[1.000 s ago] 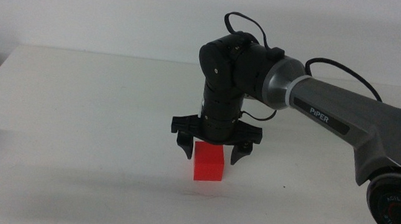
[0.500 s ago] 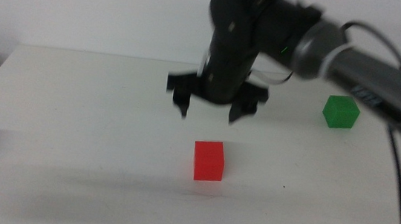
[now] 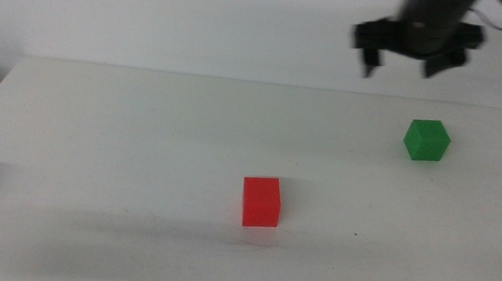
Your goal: Stack red cubes first, then green, then blue cubes in a specific spot.
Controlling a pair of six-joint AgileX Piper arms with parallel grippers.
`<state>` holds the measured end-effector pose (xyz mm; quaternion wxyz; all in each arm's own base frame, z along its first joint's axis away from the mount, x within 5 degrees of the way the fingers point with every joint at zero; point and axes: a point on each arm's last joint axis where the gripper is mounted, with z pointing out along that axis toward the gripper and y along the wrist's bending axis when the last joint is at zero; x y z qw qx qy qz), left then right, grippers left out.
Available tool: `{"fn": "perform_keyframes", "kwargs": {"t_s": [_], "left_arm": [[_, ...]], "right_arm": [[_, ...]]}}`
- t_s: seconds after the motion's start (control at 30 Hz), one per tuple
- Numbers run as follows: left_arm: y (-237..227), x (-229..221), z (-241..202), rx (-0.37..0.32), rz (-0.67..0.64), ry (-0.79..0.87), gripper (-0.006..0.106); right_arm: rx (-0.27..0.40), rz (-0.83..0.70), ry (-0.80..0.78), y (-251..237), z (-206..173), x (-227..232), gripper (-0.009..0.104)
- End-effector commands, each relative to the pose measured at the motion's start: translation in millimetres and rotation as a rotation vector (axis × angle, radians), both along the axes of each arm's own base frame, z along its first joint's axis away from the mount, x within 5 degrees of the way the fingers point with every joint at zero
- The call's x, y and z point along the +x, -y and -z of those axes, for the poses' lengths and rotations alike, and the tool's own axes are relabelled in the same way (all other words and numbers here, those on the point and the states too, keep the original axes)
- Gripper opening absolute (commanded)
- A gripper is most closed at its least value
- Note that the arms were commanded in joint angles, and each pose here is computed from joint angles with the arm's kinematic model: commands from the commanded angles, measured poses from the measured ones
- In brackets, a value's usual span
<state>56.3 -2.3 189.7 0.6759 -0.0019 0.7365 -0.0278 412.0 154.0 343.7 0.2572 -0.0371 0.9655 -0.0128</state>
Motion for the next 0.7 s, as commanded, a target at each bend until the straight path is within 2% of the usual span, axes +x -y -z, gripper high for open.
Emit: {"fn": "perform_keyframes", "kwargs": {"t_s": [0.0,0.1,0.23,0.4,0.67], "left_arm": [[0.0,-0.8,-9.6,-0.024,0.001,0.101,0.091],[0.0,-0.8,-9.6,-0.024,0.001,0.101,0.091],[0.0,-0.8,-9.6,-0.024,0.001,0.101,0.091],[0.0,-0.8,-9.6,-0.024,0.001,0.101,0.091],[0.0,-0.8,-9.6,-0.024,0.001,0.101,0.091]], "right_arm": [[-0.010,0.042,0.044,36.3,-26.9,-1.6,0.080],[-0.012,0.069,0.050,66.1,-20.7,12.6,0.080],[-0.024,0.032,0.051,94.8,-8.0,29.2,0.080],[0.050,0.001,0.010,120.1,19.1,48.1,0.080],[0.047,-0.035,-0.010,129.8,58.9,70.9,0.080]]}}
